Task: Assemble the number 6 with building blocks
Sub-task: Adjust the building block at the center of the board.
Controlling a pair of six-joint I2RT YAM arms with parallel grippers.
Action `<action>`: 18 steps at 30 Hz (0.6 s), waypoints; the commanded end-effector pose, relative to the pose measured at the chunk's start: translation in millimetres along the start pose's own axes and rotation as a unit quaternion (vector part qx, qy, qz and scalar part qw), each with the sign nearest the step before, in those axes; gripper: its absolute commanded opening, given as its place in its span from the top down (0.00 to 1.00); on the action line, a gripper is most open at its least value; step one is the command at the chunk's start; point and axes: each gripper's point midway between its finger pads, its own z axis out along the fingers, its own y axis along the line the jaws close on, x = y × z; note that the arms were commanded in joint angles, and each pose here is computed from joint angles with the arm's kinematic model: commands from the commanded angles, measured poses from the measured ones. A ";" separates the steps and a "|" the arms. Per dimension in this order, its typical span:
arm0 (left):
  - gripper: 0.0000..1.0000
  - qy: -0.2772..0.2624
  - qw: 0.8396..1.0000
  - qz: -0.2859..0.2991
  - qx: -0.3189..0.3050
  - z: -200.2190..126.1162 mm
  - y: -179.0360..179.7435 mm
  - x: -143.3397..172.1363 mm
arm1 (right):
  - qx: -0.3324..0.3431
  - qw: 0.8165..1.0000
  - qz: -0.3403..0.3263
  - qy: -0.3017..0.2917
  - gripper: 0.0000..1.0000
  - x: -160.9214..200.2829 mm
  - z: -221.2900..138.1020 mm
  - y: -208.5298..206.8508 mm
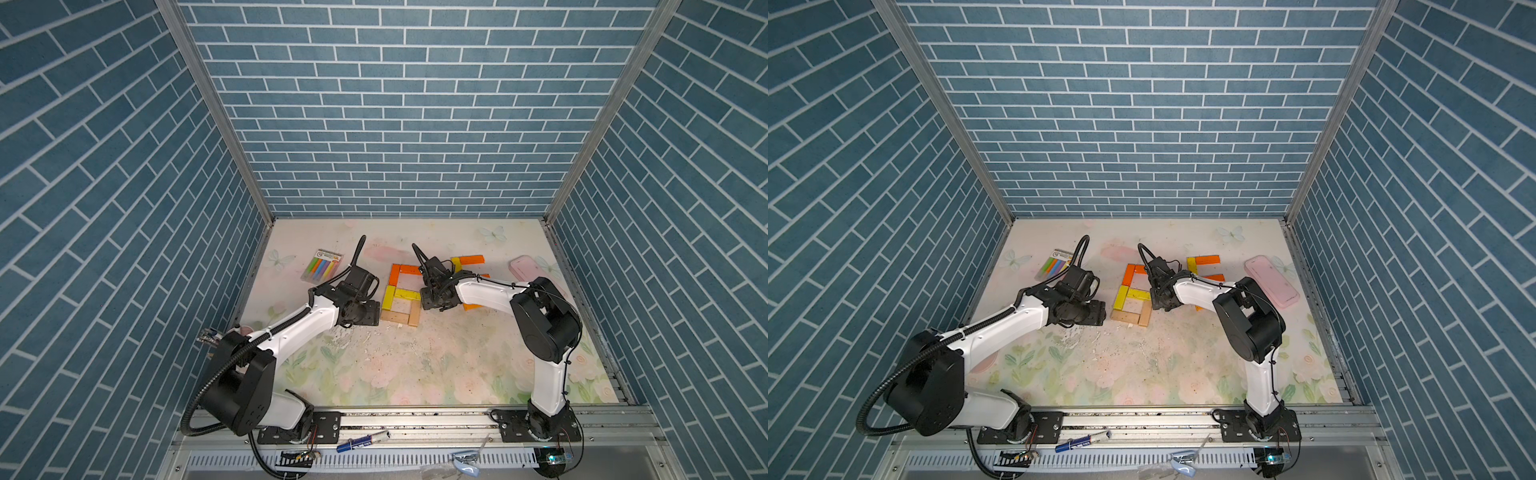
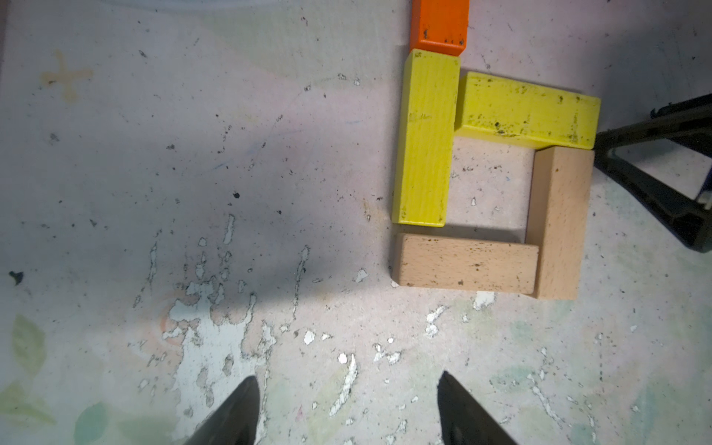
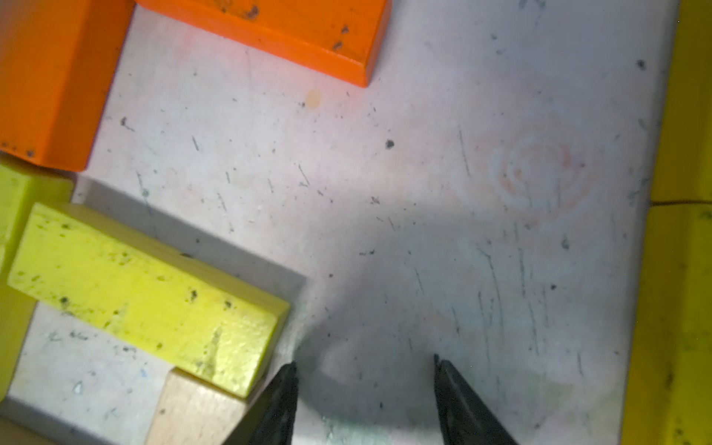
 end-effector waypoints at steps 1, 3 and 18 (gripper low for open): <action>0.26 -0.004 1.000 -0.001 -0.008 -2.4 3.1 -5.5 | 0.003 1.000 0.014 0.011 0.40 2.1 5.7 -0.5; 0.26 -0.003 1.000 -0.002 -0.009 -1.8 3.6 -5.2 | 0.004 1.000 0.014 0.010 0.40 1.3 5.2 -0.7; 0.11 -0.090 0.995 0.039 -0.025 -65.4 2.9 -47.9 | 0.054 0.985 -0.043 -0.159 0.28 -50.1 -131.8 -42.9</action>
